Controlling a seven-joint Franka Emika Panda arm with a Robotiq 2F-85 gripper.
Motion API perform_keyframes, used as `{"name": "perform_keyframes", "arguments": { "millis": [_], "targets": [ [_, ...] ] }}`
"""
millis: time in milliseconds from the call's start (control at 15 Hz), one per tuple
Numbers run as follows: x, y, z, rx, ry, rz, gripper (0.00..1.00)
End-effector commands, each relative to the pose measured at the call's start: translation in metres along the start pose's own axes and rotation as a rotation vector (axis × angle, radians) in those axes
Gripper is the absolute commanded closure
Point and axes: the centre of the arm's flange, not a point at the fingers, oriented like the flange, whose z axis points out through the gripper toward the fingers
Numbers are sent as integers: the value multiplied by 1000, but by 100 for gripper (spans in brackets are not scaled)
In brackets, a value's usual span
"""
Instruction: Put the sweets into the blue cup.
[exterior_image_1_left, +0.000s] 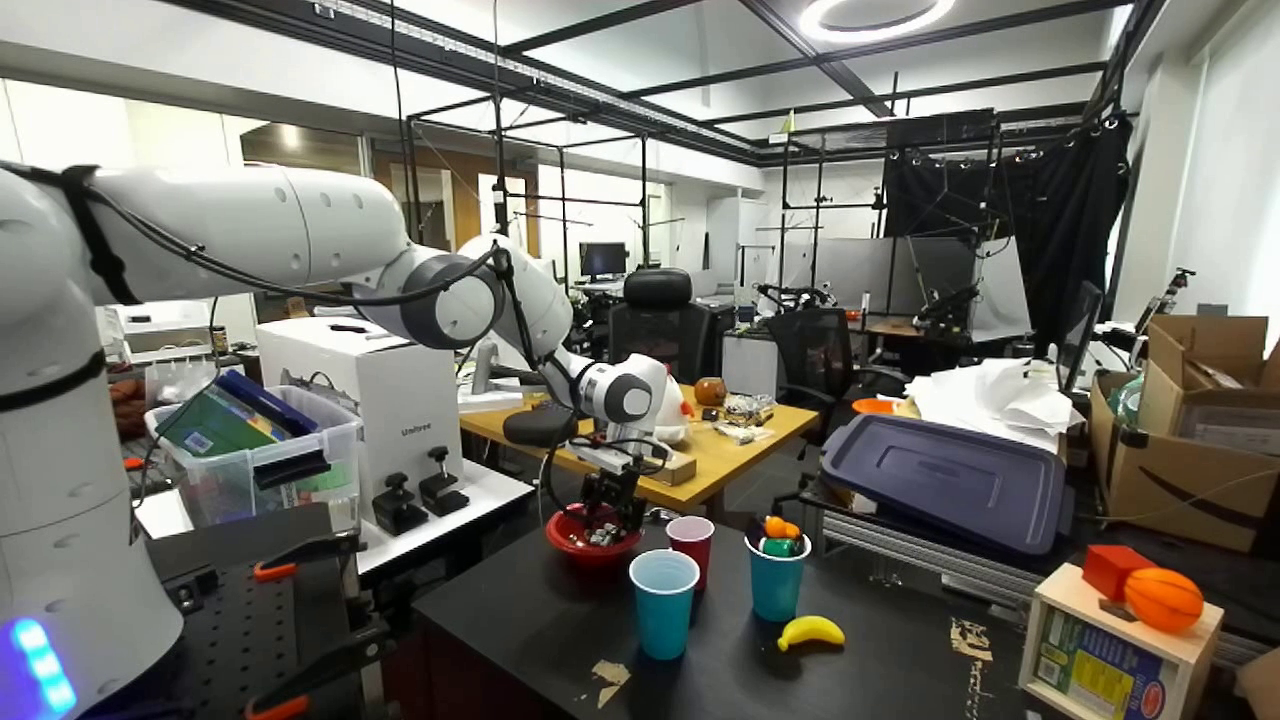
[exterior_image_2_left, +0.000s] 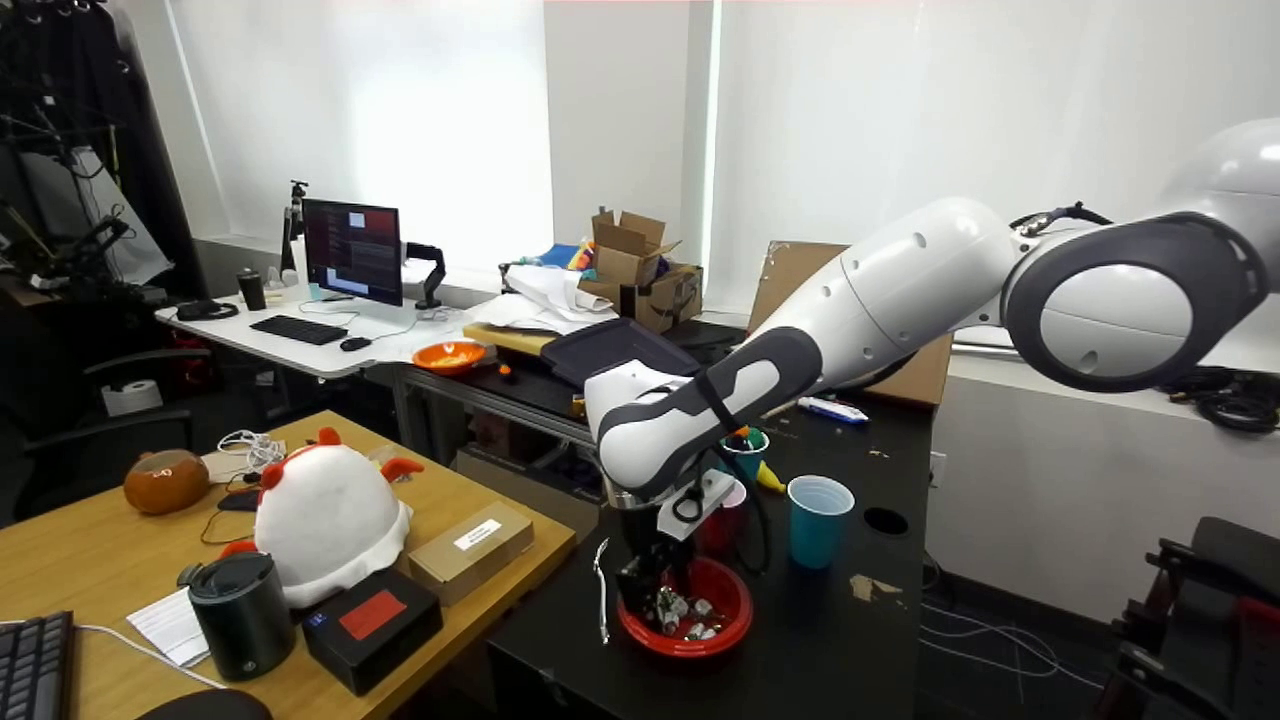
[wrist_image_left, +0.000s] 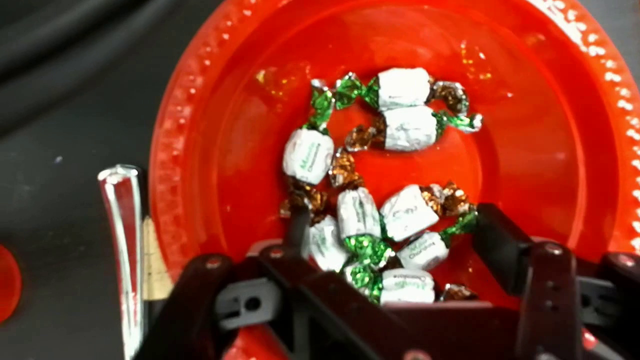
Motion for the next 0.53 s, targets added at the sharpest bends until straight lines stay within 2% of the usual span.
{"name": "perform_keyframes", "arguments": {
  "millis": [0, 400, 467],
  "targets": [
    [4, 0, 13, -13, 9, -30, 48],
    [5, 8, 5, -13, 8, -19, 94],
    [4, 9, 2, -16, 7, -18, 98]
  ]
}}
